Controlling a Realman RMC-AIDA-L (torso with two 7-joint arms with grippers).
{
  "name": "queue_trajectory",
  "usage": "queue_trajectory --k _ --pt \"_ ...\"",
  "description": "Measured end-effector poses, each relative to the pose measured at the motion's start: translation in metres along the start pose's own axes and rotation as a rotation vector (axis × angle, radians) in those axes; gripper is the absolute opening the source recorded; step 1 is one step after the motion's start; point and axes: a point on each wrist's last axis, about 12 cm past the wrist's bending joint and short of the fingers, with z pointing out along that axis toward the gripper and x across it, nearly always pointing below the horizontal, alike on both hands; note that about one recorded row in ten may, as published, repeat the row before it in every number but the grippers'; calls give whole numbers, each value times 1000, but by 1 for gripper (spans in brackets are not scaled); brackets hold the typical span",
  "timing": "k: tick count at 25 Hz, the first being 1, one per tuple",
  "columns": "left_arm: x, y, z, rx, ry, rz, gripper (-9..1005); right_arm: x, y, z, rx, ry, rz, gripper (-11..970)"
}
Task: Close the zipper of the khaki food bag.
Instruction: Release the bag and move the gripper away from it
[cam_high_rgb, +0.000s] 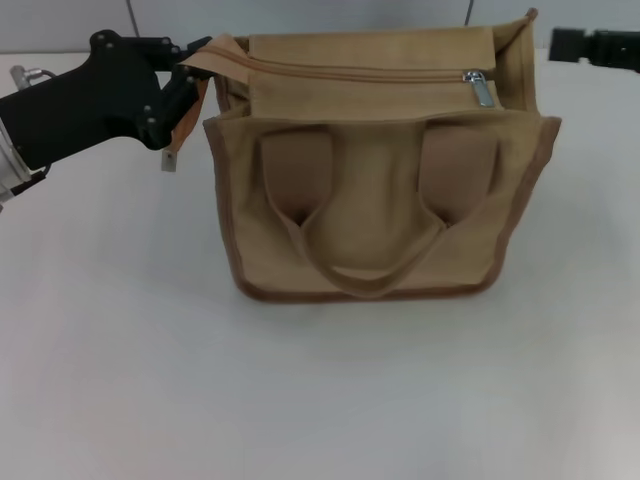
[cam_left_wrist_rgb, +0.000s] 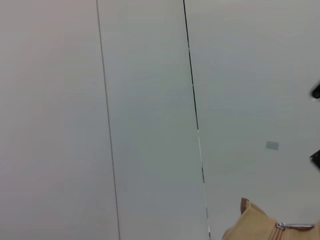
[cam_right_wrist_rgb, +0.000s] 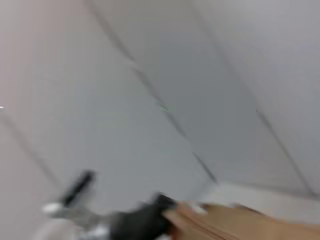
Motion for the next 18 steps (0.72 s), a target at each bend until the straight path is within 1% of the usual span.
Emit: queue_trajectory --k 1,2,3,4,5,6,7,8,9,10,11,12,13,14,15,17,18 --pt "0 0 0 0 0 -1 58 0 0 0 0 0 0 82" --pt "0 0 0 1 0 -1 61 5 1 -3 -37 -16 -29 98" --pt "1 -1 1 1 -1 -5 63 20 4 -8 -130 -33 -96 114" --pt "1 -1 1 1 -1 -5 66 20 4 -8 -130 -33 -96 130" --pt "1 -1 1 2 -2 -8 68 34 7 -7 -204 -20 -155 145" --pt "1 -1 2 3 -4 -15 71 34 7 -7 -204 -20 -155 161" --pt "2 -1 3 3 -4 -23 73 45 10 -6 -255 -3 -195 177" --pt "3 -1 4 1 0 -34 76 59 13 -5 -300 21 -262 193" --pt "3 -1 4 1 0 -34 78 59 13 -5 -300 21 -262 239" --pt "3 -1 4 1 2 -35 81 78 15 -1 -321 52 -315 285" --pt "3 -1 4 1 2 -35 83 78 15 -1 -321 52 -315 330" --pt "3 -1 4 2 4 -36 86 87 16 1 -324 66 -337 376" --pt "4 -2 2 0 6 -42 88 106 15 7 -303 86 -368 422" --pt "4 -2 2 0 6 -42 91 106 15 7 -303 86 -368 468" --pt "5 -2 1 -2 7 -56 93 112 14 10 -296 87 -379 514" --pt "5 -2 1 -3 7 -63 98 132 11 18 -267 105 -404 607" --pt "5 -2 1 -6 8 -74 101 146 9 25 -253 130 -413 653"
